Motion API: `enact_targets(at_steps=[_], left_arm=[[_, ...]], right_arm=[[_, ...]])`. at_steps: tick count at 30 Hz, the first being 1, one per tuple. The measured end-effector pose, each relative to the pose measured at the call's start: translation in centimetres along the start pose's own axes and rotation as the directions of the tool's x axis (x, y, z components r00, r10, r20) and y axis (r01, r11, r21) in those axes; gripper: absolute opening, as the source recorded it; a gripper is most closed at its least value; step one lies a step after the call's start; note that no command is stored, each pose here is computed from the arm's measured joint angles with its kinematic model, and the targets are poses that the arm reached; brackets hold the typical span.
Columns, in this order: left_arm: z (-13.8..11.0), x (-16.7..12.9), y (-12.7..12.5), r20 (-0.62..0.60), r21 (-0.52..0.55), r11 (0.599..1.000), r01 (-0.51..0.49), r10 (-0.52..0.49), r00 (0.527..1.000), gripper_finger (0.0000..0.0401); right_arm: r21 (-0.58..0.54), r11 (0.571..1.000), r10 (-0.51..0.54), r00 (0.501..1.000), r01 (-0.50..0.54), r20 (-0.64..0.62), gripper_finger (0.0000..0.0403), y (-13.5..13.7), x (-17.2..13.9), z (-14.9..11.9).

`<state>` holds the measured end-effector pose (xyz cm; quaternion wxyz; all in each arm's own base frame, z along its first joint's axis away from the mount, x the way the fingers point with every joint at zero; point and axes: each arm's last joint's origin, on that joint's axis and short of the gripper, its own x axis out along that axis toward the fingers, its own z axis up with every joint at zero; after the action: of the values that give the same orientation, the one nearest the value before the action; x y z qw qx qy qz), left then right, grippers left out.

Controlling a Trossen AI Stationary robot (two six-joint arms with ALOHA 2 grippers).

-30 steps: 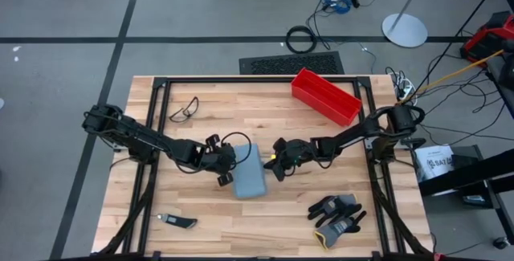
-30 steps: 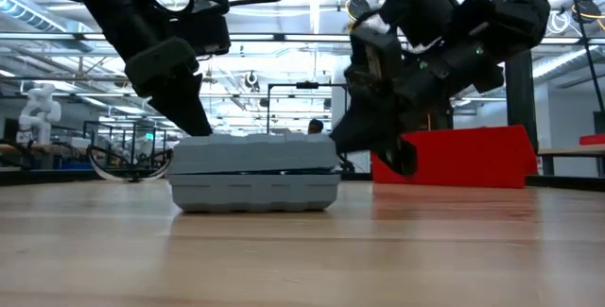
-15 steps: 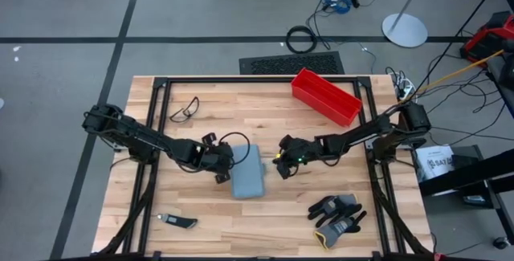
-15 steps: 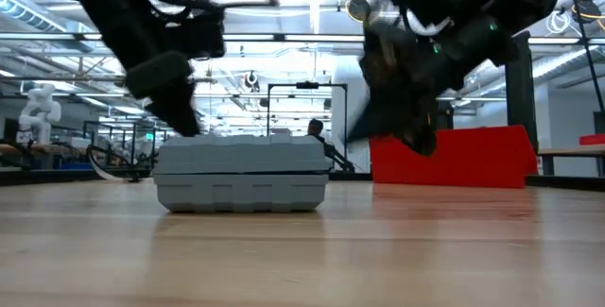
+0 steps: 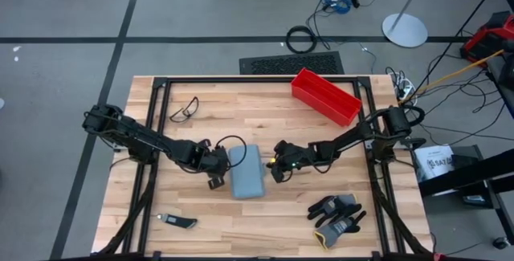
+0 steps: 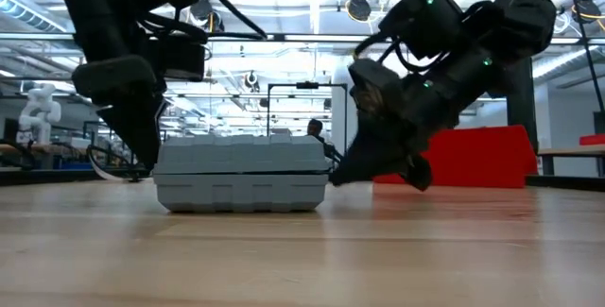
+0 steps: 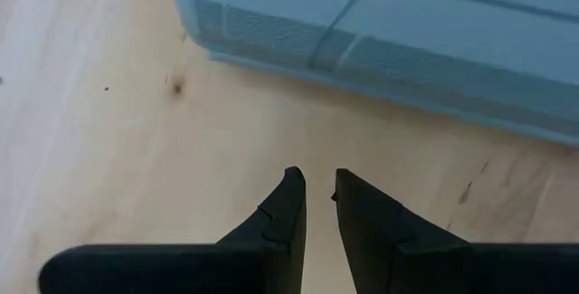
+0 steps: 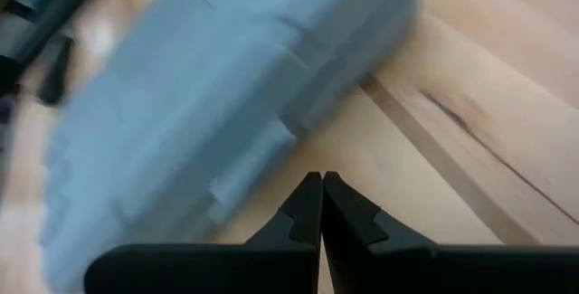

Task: Prefit tool cases
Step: Open the toolbox

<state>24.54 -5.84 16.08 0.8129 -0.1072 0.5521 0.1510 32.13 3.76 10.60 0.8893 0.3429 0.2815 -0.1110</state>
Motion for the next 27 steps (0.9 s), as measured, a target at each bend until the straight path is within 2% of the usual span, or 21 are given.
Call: enact_targets(at_steps=[10, 22, 27], left_arm=[[1.0, -0.1, -0.7, 0.103, -0.014, 0.998, 0.069, -0.067, 0.992, 0.0068], [0.8, 0.0, -0.5, 0.107, -0.013, 1.0, 0.024, -0.022, 0.994, 0.0068], [1.0, 0.1, -0.3, 0.152, -0.029, 0.999, -0.024, 0.028, 0.988, 0.0068]], right_arm=[[-0.034, 0.998, 0.051, 0.998, -0.049, 0.046, 0.0, 1.2, 0.3, 1.1], [-0.108, 0.987, 0.13, 0.989, -0.123, 0.067, 0.0, 3.8, 0.7, 3.3], [-0.133, 0.968, 0.222, 0.972, -0.211, 0.076, 0.0, 5.2, 0.6, 4.2]])
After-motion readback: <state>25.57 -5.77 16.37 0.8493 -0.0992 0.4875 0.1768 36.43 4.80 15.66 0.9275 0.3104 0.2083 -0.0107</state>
